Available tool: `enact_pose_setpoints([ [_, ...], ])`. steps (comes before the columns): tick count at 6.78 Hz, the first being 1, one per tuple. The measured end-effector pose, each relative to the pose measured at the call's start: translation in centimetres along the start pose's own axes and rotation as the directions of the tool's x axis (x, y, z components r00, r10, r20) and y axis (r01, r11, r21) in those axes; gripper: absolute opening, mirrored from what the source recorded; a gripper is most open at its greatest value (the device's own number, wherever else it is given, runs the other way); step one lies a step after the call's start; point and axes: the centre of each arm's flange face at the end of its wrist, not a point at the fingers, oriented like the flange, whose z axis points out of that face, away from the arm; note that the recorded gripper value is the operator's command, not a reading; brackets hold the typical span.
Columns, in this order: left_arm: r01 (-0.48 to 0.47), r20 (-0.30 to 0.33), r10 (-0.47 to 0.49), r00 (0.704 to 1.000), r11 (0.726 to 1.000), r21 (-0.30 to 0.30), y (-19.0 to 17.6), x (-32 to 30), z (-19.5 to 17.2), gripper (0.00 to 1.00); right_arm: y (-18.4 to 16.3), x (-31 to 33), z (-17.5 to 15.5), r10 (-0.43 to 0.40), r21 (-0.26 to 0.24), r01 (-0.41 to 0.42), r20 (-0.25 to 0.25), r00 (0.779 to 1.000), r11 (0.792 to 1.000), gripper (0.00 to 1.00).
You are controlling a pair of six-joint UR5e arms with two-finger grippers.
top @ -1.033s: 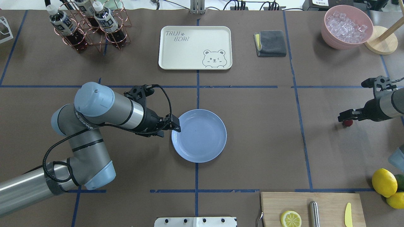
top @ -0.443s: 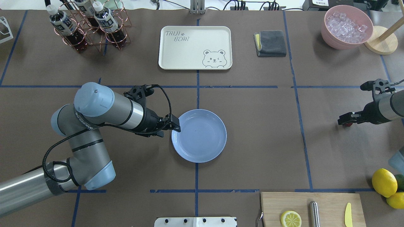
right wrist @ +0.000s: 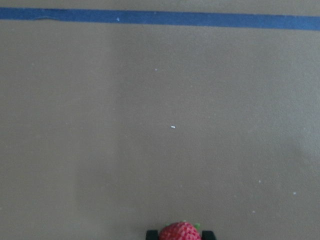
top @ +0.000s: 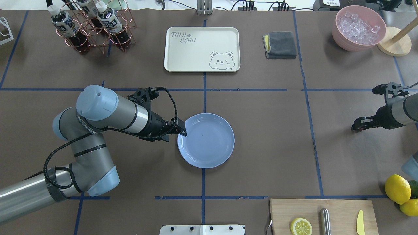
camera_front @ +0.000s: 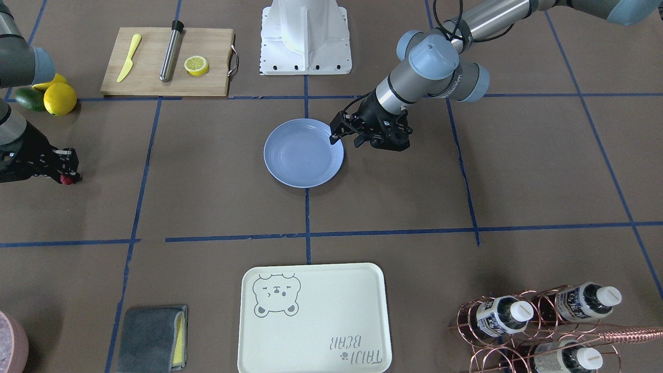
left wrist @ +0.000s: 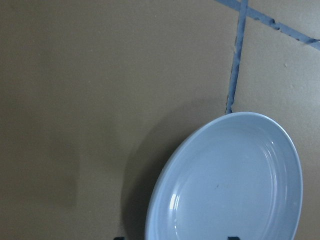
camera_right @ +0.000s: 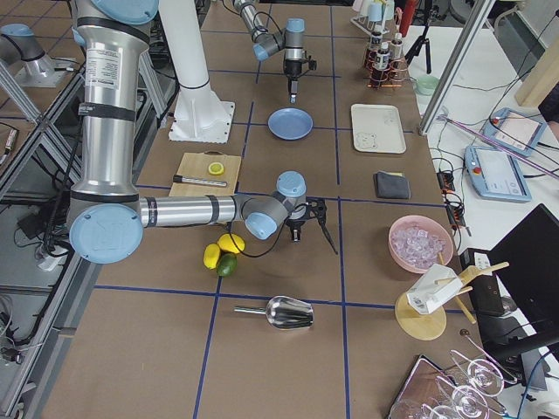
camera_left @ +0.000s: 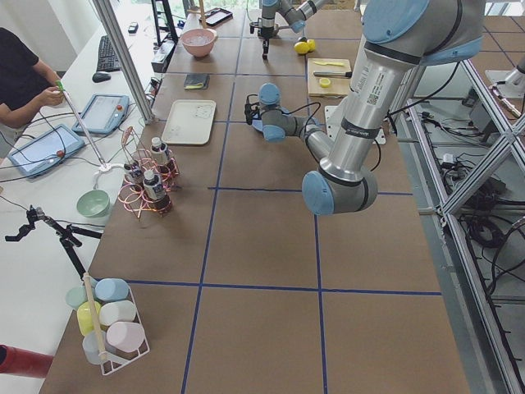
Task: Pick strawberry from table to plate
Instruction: 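Grasp the red strawberry with the right gripper while the left gripper holds the plate, then carry the strawberry over the plate with the right gripper while the left withdraws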
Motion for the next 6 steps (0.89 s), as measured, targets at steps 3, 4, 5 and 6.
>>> enact_pose_setpoints([
  [3,0.008,-0.008,-0.007,1.0,0.999,0.04,-1.7,-0.9,-2.5,0.8,-0.3,-8.7,-4.2,0.033,0.011,-0.034,0.104,0.994,0.999,0.0],
  [4,0.018,-0.001,-0.018,1.0,0.996,0.083,-3.8,-2.4,-4.6,0.81,-0.4,-15.6,-5.2,0.113,-0.001,-0.115,0.178,0.978,0.993,0.0],
  [5,-0.005,0.015,0.003,1.0,0.991,0.132,-6.2,-4.7,-7.4,0.81,0.2,-23.3,-5.1,0.184,-0.022,-0.184,0.238,0.954,0.983,0.0],
  [6,-0.058,0.042,0.052,0.998,0.985,0.161,-7.2,-7.1,-9.7,0.81,1.2,-30.9,-4.4,0.225,-0.032,-0.224,0.255,0.941,0.974,0.0],
])
